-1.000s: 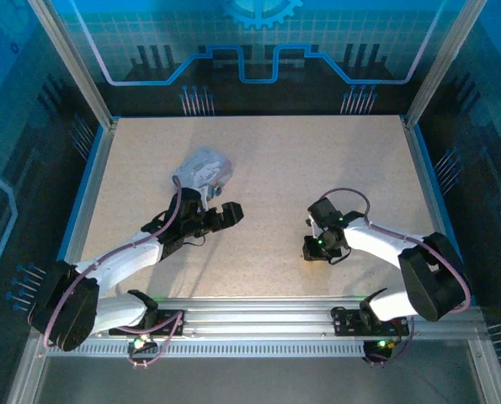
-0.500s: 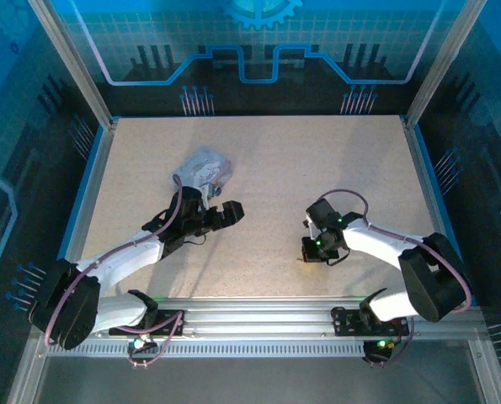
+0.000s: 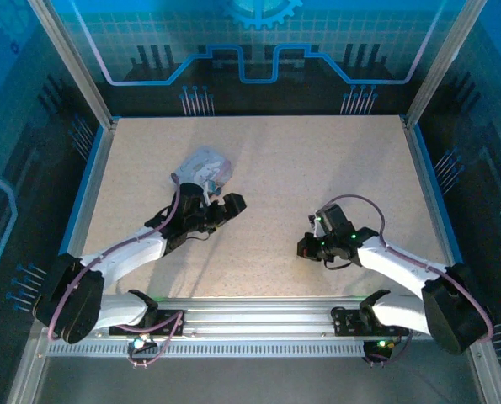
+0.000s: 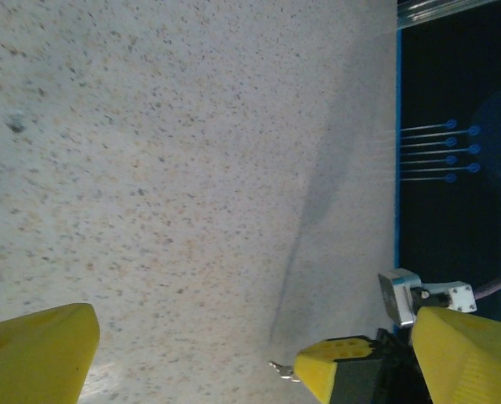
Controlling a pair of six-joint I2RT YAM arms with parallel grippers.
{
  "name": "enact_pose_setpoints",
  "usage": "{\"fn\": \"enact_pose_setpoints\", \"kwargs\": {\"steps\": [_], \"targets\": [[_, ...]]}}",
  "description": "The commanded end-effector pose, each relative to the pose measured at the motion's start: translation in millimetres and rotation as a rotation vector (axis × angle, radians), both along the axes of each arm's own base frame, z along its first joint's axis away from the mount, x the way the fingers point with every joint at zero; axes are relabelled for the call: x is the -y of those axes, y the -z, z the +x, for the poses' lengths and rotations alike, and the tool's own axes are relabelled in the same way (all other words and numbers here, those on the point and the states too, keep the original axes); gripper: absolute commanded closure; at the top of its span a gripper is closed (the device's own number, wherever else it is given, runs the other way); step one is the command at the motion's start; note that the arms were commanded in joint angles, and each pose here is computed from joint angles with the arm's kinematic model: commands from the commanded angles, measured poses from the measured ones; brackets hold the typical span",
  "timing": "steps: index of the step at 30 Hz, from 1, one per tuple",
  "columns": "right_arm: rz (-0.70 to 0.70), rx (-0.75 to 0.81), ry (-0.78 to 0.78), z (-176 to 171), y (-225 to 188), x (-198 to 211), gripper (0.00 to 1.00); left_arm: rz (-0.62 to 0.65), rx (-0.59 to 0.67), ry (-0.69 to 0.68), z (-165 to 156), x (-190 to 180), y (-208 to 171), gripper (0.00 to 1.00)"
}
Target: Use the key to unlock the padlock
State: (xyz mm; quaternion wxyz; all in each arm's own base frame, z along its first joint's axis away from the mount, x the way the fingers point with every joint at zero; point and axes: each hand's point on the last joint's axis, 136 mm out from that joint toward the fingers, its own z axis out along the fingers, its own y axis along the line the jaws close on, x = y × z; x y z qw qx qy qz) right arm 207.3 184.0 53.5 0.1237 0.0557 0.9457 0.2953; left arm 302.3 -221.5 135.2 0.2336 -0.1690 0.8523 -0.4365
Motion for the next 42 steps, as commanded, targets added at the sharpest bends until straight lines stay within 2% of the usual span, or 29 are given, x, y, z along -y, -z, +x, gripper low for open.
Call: {"fn": "enact_pose_setpoints", "kwargs": {"steps": [1, 9, 14, 22, 34, 42], "targets": [[0.146, 0.057, 0.062, 14, -27, -17, 1.00, -0.153, -0.054, -0.021, 3, 18, -20, 0.04], [0.312, 0.161, 0.156, 38, -73, -29, 1.00, -0.358, -0.128, -0.061, 3, 45, -37, 0.04], [0.356, 0.277, 0.137, 51, -105, -35, 1.00, -0.495, -0.238, -0.104, 0, 60, -41, 0.04], [0.402, 0.370, 0.079, 66, -136, -51, 1.00, -0.576, -0.325, -0.148, -8, 74, -47, 0.05], [0.460, 0.416, -0.031, 77, -161, -96, 1.00, -0.714, -0.389, -0.157, -9, 90, -59, 0.05], [0.454, 0.388, -0.062, 69, -152, -108, 1.00, -0.752, -0.394, -0.219, -7, 80, -49, 0.18]]}}
